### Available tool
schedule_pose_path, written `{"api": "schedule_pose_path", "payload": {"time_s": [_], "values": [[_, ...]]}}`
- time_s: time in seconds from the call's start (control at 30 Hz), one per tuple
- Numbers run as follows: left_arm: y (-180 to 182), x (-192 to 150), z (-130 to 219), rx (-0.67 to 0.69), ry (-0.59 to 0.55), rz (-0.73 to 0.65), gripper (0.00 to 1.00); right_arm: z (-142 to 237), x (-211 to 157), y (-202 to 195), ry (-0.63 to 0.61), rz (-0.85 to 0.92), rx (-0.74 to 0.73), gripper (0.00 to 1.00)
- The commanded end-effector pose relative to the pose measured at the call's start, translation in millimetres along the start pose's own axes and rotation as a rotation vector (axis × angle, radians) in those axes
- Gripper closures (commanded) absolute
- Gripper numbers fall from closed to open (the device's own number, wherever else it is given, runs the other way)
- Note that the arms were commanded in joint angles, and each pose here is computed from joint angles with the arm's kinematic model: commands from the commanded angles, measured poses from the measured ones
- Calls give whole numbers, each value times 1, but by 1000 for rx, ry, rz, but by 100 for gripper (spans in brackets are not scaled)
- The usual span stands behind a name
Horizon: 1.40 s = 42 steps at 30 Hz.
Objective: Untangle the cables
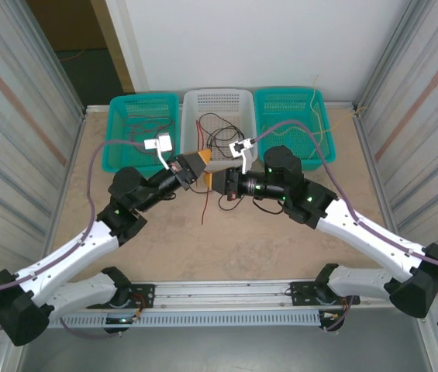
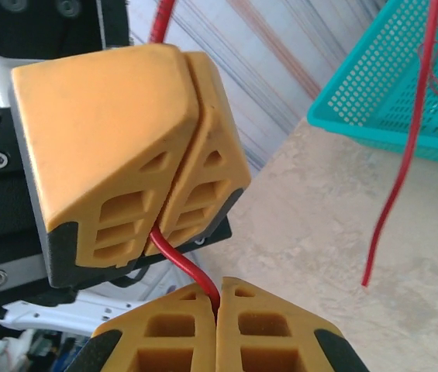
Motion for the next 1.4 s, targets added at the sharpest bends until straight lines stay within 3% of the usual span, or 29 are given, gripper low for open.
{"api": "schedule_pose_path", "payload": {"time_s": [0.0, 0.43, 0.5, 0.67, 0.73, 0.87, 1.07, 1.37], "values": [[-30, 39, 5, -77, -111, -154, 100, -11, -9, -24, 43, -101, -78, 100], [-26, 36, 6, -65, -96, -138, 100, -43, -36, -32, 124, -109, -109, 98], [-21, 37, 9, -34, -99, -140, 100, -36, -31, -33, 94, -101, -130, 88], [2, 38, 21, 71, -90, -155, 100, -10, -17, -41, 33, -109, -170, 48], [16, 40, 25, 150, -69, -152, 100, 1, -14, -47, 13, -100, -213, 43], [48, 42, 35, 379, 34, -192, 100, 30, -3, -59, -56, -63, -329, 42], [85, 45, 49, 678, 218, -357, 100, 69, 13, -73, -144, -30, -487, 42], [157, 53, 43, 857, 403, -485, 100, 82, 21, -78, -179, -39, -537, 43]]}}
Point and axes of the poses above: each hand's point on the last joint's axis, 136 mm out from that joint toward the fingers, its own z axis back along the fingers, its own y axis along the line the jaws close on, x = y × z, the point moved 3 cm from there along z, back along the fingers, and after that the axes turned 13 degrees about -z, right-handed, at the moved point
